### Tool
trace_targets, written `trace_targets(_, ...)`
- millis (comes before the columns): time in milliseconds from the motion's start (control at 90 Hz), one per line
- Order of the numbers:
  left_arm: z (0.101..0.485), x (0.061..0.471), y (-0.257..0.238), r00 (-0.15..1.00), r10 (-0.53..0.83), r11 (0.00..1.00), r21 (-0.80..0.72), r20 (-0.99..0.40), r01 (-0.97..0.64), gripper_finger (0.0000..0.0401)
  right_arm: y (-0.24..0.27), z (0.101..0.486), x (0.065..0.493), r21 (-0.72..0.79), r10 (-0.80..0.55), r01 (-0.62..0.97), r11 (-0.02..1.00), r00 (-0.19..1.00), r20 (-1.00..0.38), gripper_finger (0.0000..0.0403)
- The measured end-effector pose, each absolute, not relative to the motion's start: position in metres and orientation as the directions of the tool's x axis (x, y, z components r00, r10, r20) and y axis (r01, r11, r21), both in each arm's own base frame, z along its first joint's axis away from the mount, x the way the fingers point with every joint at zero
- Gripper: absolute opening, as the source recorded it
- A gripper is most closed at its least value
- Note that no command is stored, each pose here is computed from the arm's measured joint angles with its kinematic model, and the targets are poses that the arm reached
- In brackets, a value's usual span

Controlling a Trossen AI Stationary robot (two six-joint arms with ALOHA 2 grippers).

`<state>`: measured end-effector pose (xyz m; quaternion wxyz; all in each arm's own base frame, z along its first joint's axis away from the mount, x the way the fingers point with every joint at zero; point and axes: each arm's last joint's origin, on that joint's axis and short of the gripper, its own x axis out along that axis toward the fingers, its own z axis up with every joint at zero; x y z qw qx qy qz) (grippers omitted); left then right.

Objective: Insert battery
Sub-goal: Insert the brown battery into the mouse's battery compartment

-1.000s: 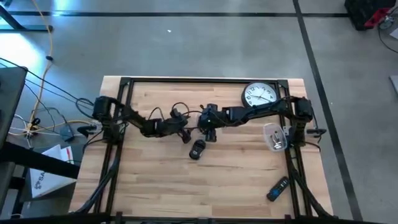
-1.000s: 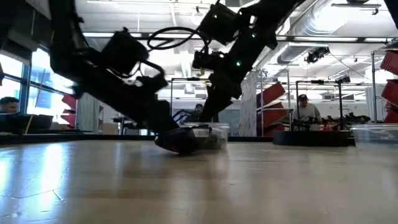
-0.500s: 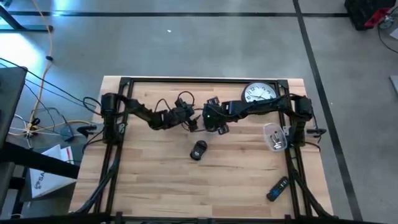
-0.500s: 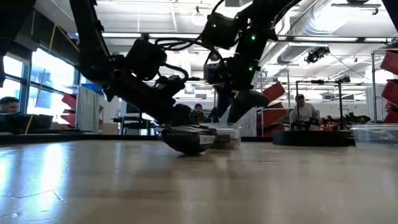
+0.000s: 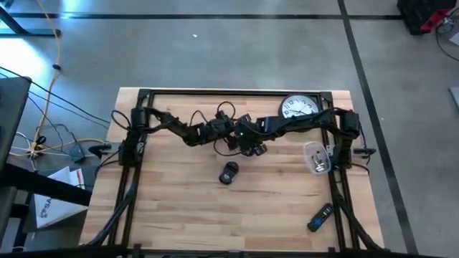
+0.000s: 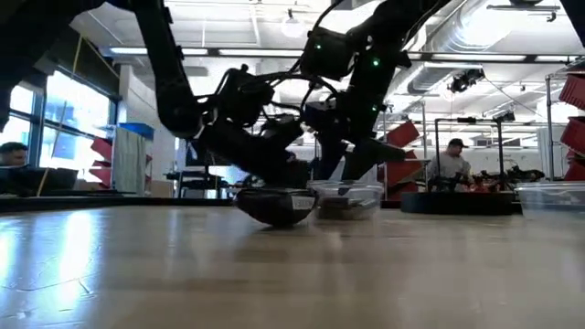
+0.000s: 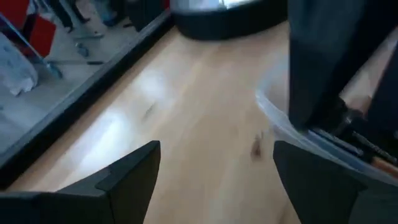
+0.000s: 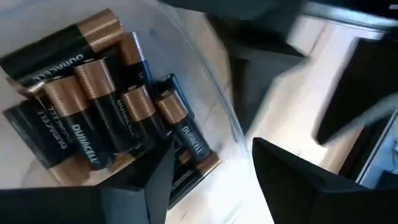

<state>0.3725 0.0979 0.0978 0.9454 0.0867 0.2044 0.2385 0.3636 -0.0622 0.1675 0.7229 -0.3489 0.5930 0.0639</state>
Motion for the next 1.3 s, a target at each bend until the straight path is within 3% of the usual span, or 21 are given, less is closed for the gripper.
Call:
trace_targets(278, 0.099, 0.373, 0.099, 0.792, 0.494, 0.866, 0.282, -0.359, -0.413, 0.0296, -0.049, 0.170, 0.354, -0.363, -0.298, -0.463, 0.809, 0.208, -0.931, 0.0167)
trace_targets(489, 0.094, 0.371, 0.096, 0.777, 0.476, 0.879, 0.227, -0.412, -0.419, 0.0296, -0.041, 0.185, 0.347, -0.281, -0.193, -0.426, 0.860, 0.237, -0.952, 0.0157)
trace_targets(744, 0.100, 0.365, 0.078, 0.815, 0.402, 0.915, 0.159, -0.417, -0.370, 0.0296, -0.032, 0.188, 0.337, -0.144, -0.079, -0.423, 0.895, 0.168, -0.983, 0.0153)
trace_targets(1300, 0.115, 0.363, 0.060, 0.833, 0.391, 0.920, 0.195, -0.392, -0.341, 0.0296, -0.037, 0.167, 0.336, -0.132, -0.023, -0.416, 0.900, 0.258, -0.966, 0.0153)
